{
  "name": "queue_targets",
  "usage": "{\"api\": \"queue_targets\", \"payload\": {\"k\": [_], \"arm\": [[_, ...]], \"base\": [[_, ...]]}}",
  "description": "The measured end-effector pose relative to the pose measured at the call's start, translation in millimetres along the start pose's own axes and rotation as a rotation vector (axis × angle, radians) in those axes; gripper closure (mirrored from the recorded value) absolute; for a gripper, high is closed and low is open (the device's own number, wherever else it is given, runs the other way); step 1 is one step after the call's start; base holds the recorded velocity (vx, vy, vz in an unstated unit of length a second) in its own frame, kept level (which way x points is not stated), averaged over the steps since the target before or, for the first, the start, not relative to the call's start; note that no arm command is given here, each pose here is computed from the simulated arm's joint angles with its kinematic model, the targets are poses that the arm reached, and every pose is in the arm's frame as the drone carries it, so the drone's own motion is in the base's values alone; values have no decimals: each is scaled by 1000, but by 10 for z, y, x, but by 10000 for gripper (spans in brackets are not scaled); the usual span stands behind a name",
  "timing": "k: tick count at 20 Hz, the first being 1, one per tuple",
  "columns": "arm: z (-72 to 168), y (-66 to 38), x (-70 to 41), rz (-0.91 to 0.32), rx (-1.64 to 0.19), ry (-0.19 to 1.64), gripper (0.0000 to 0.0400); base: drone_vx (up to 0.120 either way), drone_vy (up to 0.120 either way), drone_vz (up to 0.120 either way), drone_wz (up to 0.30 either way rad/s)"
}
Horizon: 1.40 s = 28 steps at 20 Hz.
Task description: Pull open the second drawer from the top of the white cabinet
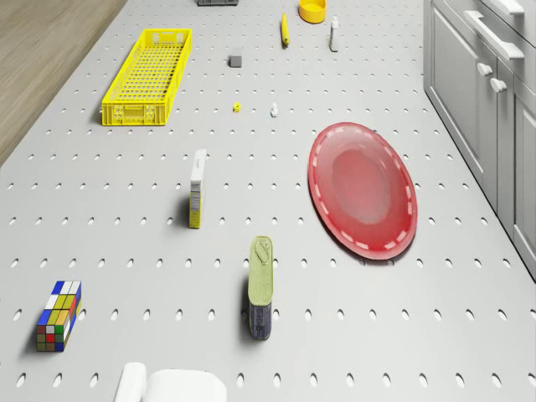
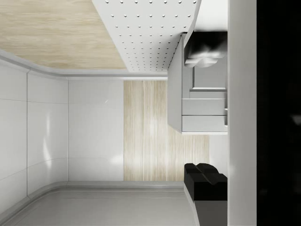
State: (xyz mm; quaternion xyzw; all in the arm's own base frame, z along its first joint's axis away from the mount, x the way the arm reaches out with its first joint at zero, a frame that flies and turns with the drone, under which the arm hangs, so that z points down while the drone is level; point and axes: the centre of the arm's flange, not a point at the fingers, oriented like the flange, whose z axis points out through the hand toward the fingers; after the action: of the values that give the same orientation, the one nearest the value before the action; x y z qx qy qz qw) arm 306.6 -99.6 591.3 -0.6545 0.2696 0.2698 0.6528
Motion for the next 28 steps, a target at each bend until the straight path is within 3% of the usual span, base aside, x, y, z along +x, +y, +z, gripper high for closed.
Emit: {"api": "queue_targets", "payload": {"k": [28], "arm": [[-1, 1, 2, 0, 1, -1, 100]], "base": [[120, -120, 0, 0]]}}
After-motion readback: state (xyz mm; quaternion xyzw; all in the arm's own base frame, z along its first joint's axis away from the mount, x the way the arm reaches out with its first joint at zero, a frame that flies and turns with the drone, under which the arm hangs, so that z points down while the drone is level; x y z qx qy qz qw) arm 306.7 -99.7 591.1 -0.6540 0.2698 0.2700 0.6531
